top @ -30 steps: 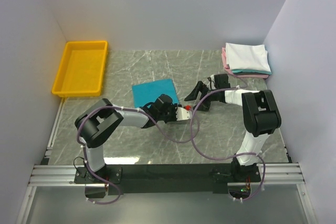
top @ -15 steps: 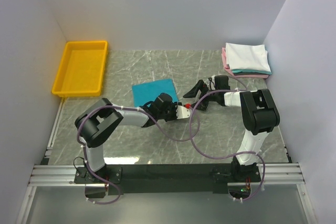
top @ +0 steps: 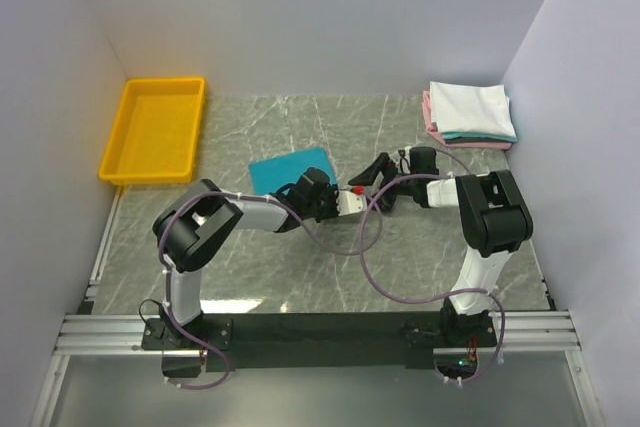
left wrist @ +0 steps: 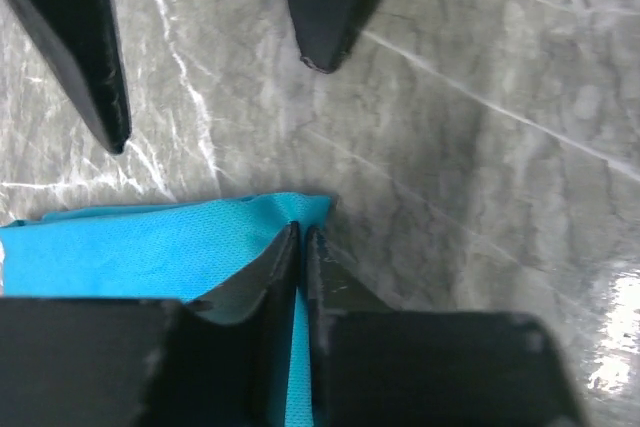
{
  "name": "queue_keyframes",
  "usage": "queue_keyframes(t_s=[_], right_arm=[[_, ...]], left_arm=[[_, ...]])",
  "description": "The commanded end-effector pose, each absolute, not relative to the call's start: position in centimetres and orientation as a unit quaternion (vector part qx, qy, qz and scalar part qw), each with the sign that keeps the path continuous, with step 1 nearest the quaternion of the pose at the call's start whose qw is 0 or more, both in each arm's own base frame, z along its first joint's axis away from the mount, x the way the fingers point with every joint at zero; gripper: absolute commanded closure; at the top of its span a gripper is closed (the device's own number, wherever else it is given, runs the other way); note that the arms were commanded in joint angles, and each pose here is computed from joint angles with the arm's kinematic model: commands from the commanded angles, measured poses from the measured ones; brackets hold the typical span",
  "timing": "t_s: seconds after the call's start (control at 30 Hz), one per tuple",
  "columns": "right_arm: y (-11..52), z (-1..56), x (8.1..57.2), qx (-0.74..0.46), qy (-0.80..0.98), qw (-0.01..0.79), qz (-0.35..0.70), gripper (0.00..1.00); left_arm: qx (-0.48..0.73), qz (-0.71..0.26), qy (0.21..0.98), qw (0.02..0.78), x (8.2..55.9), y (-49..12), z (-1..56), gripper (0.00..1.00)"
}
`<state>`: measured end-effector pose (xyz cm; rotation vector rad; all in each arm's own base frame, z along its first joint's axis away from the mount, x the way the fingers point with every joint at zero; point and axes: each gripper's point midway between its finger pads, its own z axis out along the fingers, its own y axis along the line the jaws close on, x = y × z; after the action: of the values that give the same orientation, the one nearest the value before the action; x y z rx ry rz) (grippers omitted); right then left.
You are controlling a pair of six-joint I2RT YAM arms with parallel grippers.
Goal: Fold and stack the t-shirts
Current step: Neatly place the folded tshirt to the corner
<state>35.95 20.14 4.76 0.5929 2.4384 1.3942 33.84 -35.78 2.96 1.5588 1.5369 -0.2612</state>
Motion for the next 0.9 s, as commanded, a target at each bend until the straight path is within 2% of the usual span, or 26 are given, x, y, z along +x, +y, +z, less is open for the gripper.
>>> queue_keyframes(t_s=[0.0, 0.1, 0.47, 0.87], right_arm=[[20.1, 3.8, 36.5, 0.236, 0.830, 0.135, 0.487, 0.09], [20.4, 3.8, 36.8, 0.245, 0.824, 0.134, 0.493, 0.09], [24.5, 4.0, 37.8, 0.286, 0.806, 0.122, 0.504, 0.04], [28.2, 4.0, 41.6, 0.306, 0.787, 0.145, 0.515, 0.04]], left_arm=[[0.622, -0.127, 0.612, 0.471, 34.5, -36.7, 5.0, 0.92], [0.614, -0.137, 0.608, 0.485, 34.3, -36.8, 6.4, 0.99], [0.584, -0.186, 0.600, 0.514, 33.9, -37.4, 11.0, 0.99], [0.588, -0.200, 0.593, 0.513, 33.6, -37.6, 11.3, 0.99]])
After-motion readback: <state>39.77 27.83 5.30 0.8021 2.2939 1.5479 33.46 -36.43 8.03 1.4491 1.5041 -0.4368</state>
